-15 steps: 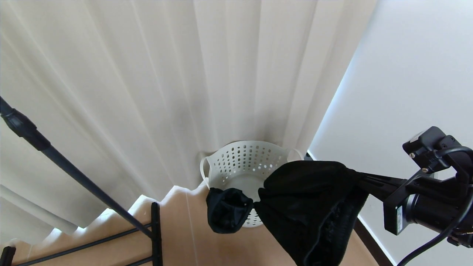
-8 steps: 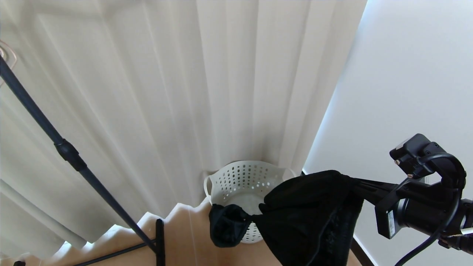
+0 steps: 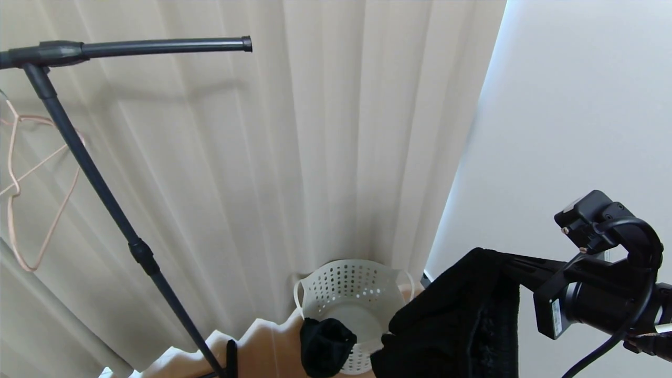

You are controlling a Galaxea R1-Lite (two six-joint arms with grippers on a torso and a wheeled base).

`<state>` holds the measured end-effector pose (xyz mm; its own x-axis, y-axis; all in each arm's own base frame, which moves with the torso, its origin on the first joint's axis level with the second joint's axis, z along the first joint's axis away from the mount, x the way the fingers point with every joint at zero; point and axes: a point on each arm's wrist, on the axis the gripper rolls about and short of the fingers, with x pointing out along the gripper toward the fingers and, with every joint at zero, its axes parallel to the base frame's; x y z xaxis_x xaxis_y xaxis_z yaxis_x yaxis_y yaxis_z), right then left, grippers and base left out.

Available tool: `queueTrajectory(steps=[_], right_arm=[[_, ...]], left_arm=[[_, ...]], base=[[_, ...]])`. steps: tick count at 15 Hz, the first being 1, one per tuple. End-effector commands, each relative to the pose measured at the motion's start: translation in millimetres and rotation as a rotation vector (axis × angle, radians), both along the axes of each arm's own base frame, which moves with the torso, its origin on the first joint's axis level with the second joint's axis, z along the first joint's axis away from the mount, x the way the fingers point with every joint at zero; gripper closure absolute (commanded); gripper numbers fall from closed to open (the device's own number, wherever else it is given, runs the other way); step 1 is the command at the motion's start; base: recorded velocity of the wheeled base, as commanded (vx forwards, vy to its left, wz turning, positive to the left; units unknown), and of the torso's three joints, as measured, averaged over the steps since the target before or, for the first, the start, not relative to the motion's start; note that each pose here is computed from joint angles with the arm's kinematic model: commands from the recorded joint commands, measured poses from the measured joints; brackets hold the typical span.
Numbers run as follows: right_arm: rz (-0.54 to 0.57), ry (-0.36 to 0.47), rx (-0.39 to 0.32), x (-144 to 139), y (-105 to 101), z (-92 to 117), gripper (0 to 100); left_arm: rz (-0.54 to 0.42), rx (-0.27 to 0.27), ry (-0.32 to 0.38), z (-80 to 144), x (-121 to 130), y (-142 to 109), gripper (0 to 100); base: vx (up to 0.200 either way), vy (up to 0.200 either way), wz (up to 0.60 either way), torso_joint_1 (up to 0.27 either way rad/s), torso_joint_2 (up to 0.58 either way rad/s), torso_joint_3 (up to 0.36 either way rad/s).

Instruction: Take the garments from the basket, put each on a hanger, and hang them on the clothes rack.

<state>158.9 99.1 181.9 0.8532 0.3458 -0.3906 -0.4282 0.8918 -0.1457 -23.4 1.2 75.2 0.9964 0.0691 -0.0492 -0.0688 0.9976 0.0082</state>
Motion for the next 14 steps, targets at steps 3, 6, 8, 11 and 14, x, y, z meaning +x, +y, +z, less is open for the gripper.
queueTrajectory(steps=[3,6,8,11,14], right_arm=[[-0.006,0.000,-0.001,0.5,-0.9,0.0,100],[-0.009,-0.007,0.002,-2.9,-3.7,0.7,100],[-0.008,0.001,-0.005,-6.4,-6.0,-3.2,100],[0.007,-0.025,-0.027,-11.9,-9.5,-1.4,100],[0.010,-0.033,-0.029,-13.0,-10.1,-0.7,100]], left_arm=[[0.001,0.000,0.001,0.0,0.1,0.0,0],[0.003,-0.010,-0.001,0.2,0.1,0.0,0],[0.004,-0.025,-0.004,0.6,0.0,0.0,0],[0.004,-0.025,-0.002,0.2,0.1,0.0,0],[0.004,-0.025,-0.002,0.2,0.1,0.0,0]], base=[[0.000,0.000,0.00,0.198,-0.52,-0.235],[0.000,0.000,0.00,0.219,-0.55,-0.321],[0.000,0.000,0.00,0.237,-0.56,-0.332],[0.000,0.000,0.00,0.256,-0.60,-0.341],[0.000,0.000,0.00,0.220,-0.50,-0.282]])
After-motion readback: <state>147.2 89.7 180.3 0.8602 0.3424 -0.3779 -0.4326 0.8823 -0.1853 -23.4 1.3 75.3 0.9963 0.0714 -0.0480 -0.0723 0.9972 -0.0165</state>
